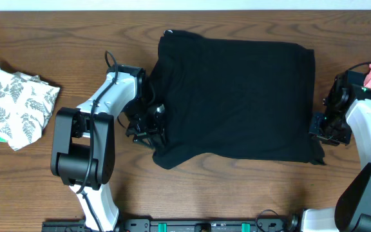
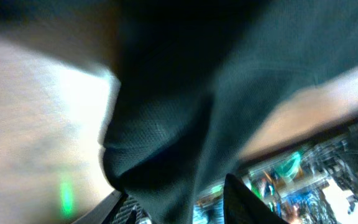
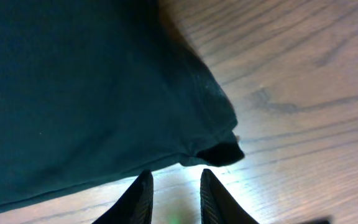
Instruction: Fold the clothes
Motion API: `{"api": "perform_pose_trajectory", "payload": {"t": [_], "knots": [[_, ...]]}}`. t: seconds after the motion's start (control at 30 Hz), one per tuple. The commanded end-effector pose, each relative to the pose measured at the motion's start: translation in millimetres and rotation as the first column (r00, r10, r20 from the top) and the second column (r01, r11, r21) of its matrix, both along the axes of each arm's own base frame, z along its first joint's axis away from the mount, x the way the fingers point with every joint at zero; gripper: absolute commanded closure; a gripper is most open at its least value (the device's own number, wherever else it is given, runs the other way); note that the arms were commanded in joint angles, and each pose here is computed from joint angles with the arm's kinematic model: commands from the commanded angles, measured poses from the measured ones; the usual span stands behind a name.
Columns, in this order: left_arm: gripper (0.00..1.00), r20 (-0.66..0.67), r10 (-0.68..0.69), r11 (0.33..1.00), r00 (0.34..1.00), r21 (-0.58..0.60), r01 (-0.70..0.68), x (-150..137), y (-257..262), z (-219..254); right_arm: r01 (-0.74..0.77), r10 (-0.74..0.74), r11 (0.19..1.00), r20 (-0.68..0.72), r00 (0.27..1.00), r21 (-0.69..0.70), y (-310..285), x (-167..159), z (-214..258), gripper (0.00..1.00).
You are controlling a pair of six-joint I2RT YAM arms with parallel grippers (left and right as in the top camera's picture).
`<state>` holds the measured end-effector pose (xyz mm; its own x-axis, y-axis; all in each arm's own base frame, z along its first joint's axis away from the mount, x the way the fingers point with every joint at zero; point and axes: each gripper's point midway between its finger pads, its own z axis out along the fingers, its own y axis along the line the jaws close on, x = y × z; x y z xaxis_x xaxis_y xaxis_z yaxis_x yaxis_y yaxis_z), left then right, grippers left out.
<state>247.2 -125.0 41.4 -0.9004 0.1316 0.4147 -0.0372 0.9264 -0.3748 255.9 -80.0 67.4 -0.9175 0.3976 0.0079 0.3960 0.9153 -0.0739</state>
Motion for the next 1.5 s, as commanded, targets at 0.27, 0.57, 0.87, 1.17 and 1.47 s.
{"api": "perform_pose_trajectory", "payload": {"t": [0.27, 0.57, 0.87, 1.17, 1.47], "knots": [[0.57, 0.286, 0.139, 0.908, 0.948, 0.345, -0.237, 65.2, 48.4, -28.8, 0.024, -0.024, 0.998, 0.001, 1.0, 0.064, 13.5, -12.8, -36.9, 0.78], [0.58, 0.442, 0.146, 0.93, 0.885, 0.243, -0.274, 108.7, 35.4, -30.5, 0.02, -0.026, 0.995, 0.058, 0.998, 0.097, 20.8, -9.6, -58.5, 0.93], [0.58, 0.513, 0.147, 0.944, 0.846, 0.183, -0.275, 130.0, 27.4, -28.0, 0.001, -0.015, 0.992, 0.111, 0.994, 0.127, 27.5, -6.3, -72.7, 0.99], [0.58, 0.52, 0.149, 0.944, 0.841, 0.177, -0.277, 132.3, 26.8, -27.6, -0.002, -0.015, 0.991, 0.129, 0.992, 0.13, 32.4, -19.4, -96.6, 0.99], [0.58, 0.568, 0.155, 0.946, 0.808, 0.15, -0.287, 137.9, 26.0, -4.9, 0.002, -0.02, 0.992, 0.14, 0.99, 0.127, 36.0, -33.3, -115.0, 0.99]]}}
